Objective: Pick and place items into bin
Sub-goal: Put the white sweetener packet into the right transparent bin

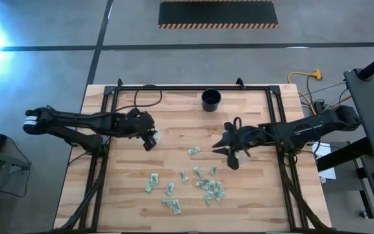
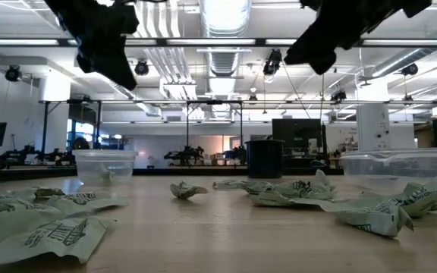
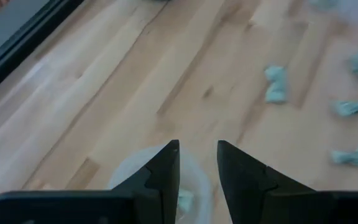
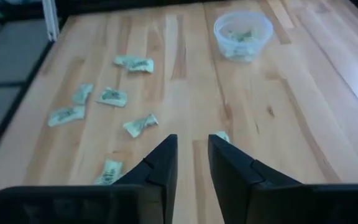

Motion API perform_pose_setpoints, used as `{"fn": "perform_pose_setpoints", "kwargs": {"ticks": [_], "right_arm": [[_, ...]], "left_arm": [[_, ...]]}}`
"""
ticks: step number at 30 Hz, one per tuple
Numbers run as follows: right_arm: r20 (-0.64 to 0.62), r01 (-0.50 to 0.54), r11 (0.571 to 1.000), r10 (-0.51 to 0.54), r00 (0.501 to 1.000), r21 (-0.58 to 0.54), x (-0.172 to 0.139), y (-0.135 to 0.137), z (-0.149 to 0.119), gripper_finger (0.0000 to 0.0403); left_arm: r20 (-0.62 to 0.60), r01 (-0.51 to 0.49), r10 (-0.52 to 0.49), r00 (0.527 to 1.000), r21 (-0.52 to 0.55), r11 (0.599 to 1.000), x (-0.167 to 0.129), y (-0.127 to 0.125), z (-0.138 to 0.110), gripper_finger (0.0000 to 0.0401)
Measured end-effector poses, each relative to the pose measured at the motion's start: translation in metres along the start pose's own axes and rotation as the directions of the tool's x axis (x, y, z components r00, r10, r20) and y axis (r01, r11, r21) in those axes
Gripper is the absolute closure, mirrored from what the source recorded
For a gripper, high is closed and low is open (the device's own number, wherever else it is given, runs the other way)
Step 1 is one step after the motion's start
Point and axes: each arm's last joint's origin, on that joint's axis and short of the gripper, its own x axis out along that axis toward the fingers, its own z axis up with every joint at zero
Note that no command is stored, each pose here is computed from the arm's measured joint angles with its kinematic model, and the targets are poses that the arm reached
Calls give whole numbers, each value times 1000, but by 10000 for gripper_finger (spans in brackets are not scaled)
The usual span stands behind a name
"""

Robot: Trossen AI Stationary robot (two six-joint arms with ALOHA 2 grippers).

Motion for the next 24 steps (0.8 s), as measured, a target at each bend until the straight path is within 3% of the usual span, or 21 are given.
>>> {"fn": "perform_pose_setpoints", "kwargs": {"ticks": [5,12,24], "right_arm": [[-67,21,999,-24,997,-44,29,-4,6,300],[-223,-48,998,37,974,-43,73,-22,8,270],[-339,-71,990,25,941,-123,135,-36,13,229]], "left_arm": [[43,41,-41,998,-5,999,-9,-1,-1,310],[43,48,-47,998,-18,999,-8,-3,-4,310],[34,68,-68,997,-2,998,-6,-11,-6,310]]}}
